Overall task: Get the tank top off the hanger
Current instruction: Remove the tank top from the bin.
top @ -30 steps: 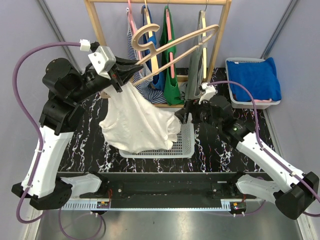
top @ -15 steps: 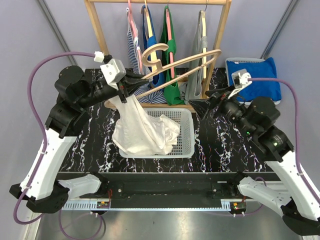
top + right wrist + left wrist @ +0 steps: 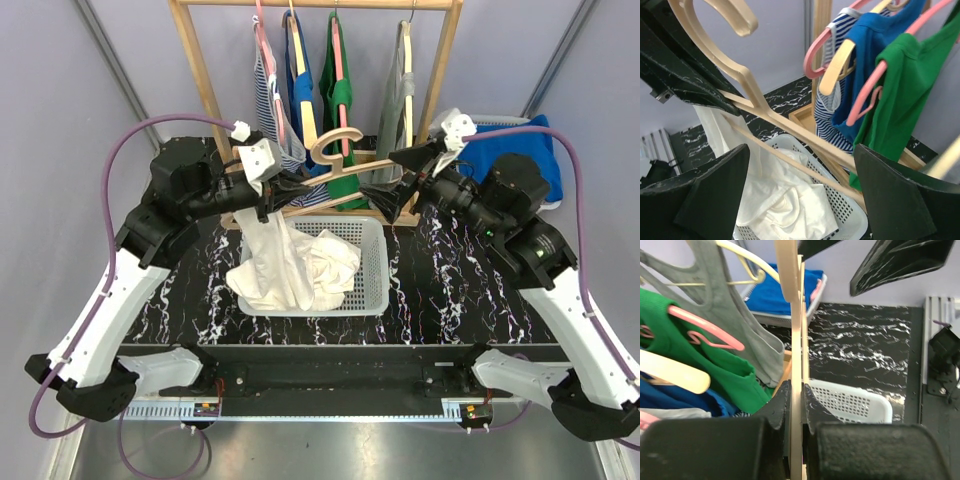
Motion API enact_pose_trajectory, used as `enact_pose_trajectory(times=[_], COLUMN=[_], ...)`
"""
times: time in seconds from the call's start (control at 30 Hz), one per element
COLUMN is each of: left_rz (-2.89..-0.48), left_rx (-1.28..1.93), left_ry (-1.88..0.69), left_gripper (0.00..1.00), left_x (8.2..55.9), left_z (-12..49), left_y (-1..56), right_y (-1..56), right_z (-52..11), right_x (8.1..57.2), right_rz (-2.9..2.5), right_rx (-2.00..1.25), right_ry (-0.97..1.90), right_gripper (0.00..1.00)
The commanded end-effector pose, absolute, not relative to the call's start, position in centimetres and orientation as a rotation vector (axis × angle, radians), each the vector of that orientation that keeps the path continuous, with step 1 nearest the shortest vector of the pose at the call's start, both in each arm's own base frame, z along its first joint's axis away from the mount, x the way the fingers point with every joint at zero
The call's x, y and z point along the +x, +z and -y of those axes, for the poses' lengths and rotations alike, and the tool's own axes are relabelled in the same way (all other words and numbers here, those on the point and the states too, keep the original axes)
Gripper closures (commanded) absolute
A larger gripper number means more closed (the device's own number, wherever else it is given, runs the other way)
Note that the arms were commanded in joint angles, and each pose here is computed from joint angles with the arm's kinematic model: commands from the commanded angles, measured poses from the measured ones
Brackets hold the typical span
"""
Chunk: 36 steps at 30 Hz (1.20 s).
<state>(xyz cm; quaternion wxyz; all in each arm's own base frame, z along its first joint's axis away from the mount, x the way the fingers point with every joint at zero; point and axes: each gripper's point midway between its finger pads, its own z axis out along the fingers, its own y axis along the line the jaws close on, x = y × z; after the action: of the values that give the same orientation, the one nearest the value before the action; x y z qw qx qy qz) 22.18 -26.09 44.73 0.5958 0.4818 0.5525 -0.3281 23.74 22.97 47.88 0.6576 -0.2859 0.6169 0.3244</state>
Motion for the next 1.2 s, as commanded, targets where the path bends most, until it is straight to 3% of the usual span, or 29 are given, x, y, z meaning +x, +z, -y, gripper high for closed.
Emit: enact_pose_trajectory(times=[0.0, 0.43, 0.77, 0.97, 1.0, 1.1, 1.17], left_rz=[-1.160, -1.146, -1.124, -1.134, -1.138, -1.131, -1.110], left_rx=[1.189, 1.239, 1.242, 1.259, 1.260, 1.256, 1.248], left_ry=[-0.806, -0.870, -0.905, -0.908, -0.904, -0.852, -0.801], left_gripper=[1.00, 1.00, 1.00, 1.00, 1.00, 1.00, 0.88], left_x=[20.5, 20.1, 18.8, 18.4, 18.5, 19.0, 19.5], left_z=[26.9, 28.5, 28.8, 28.8, 28.8, 28.6, 28.3], left_y=[46.4, 46.2, 47.5, 46.8, 46.6, 46.6, 47.2], right_y=[50.5, 51.4, 50.5, 51.6, 51.5, 51.7, 51.7], right_z=[-24.3, -26.1, -27.0, -26.6, -26.6, -25.9, -25.5], right_x=[22.0, 20.4, 21.0, 20.9, 20.9, 21.1, 21.1], right_rz=[-1.235, -1.179, -1.165, -1.126, -1.128, -1.135, -1.139], right_rx=[-0.818, -0.925, -0.905, -0.850, -0.846, -0.816, -0.803], right_ry=[0.750, 0.857, 0.899, 0.907, 0.905, 0.876, 0.855], right_gripper=[0.07, 0.09, 0.21, 0.52, 0.63, 0.77, 0.81])
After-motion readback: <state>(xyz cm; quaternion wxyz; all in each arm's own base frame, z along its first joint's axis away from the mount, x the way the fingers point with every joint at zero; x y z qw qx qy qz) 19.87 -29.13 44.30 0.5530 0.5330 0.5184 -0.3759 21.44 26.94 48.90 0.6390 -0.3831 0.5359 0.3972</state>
